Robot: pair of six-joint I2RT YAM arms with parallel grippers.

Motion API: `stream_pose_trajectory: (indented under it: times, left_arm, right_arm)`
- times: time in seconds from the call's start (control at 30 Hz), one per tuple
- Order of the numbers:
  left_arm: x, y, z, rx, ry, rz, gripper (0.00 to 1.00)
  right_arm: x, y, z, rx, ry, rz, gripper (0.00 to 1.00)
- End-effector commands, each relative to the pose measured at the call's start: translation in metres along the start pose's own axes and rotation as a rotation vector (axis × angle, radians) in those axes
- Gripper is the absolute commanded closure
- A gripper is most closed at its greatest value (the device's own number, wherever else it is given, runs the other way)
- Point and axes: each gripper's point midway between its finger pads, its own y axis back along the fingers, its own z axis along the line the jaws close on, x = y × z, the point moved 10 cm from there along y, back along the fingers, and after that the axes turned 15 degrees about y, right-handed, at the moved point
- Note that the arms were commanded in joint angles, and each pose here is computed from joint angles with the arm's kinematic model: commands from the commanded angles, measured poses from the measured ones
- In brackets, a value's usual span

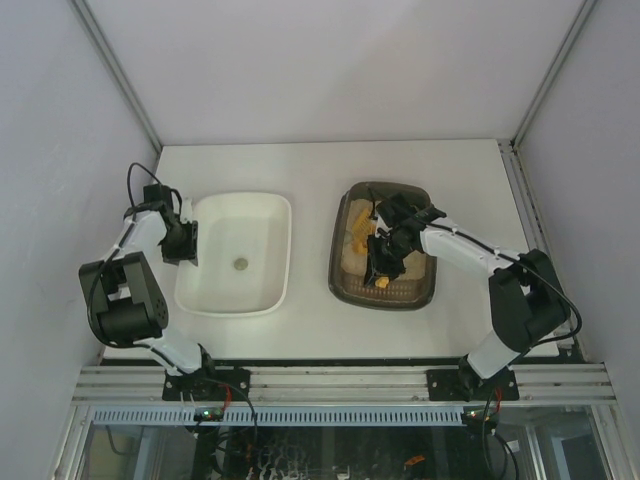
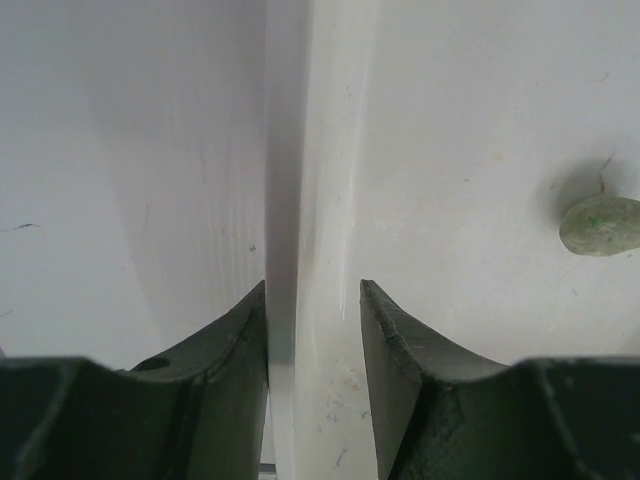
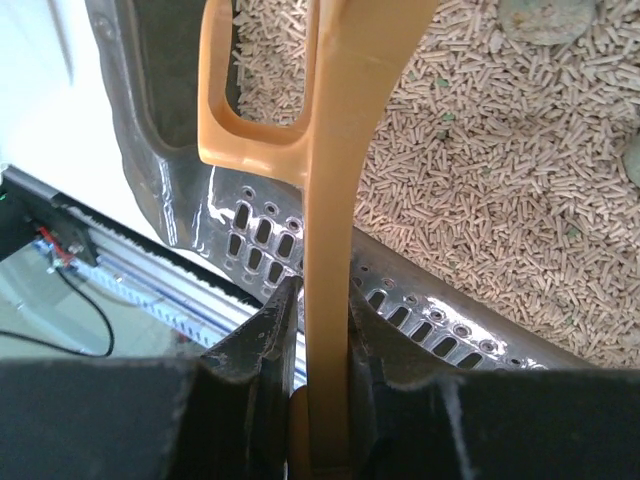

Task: Clean the litter box

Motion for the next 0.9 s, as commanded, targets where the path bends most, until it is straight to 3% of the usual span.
stream_pose_trajectory:
  times: [0.0, 0.47, 0.87]
  left_arm:
    - [0.005, 0.010, 0.001, 0.002, -0.030, -0.032, 0.56]
    - [0.014, 0.012, 0.001, 0.016, -0.053, -0.017, 0.55]
    - [0.017, 0.001, 0.007, 0.037, -0.046, 0.017, 0.56]
  right_arm:
    - [-0.004, -0.001, 0.012, -0.213, 0.027, 0.023, 1.00]
    - [-0.009, -0.011, 0.000, -0.359, -0.069, 0.040, 1.00]
    - [0.023, 0.016, -0.028, -0.441, -0.195, -0.191, 1.00]
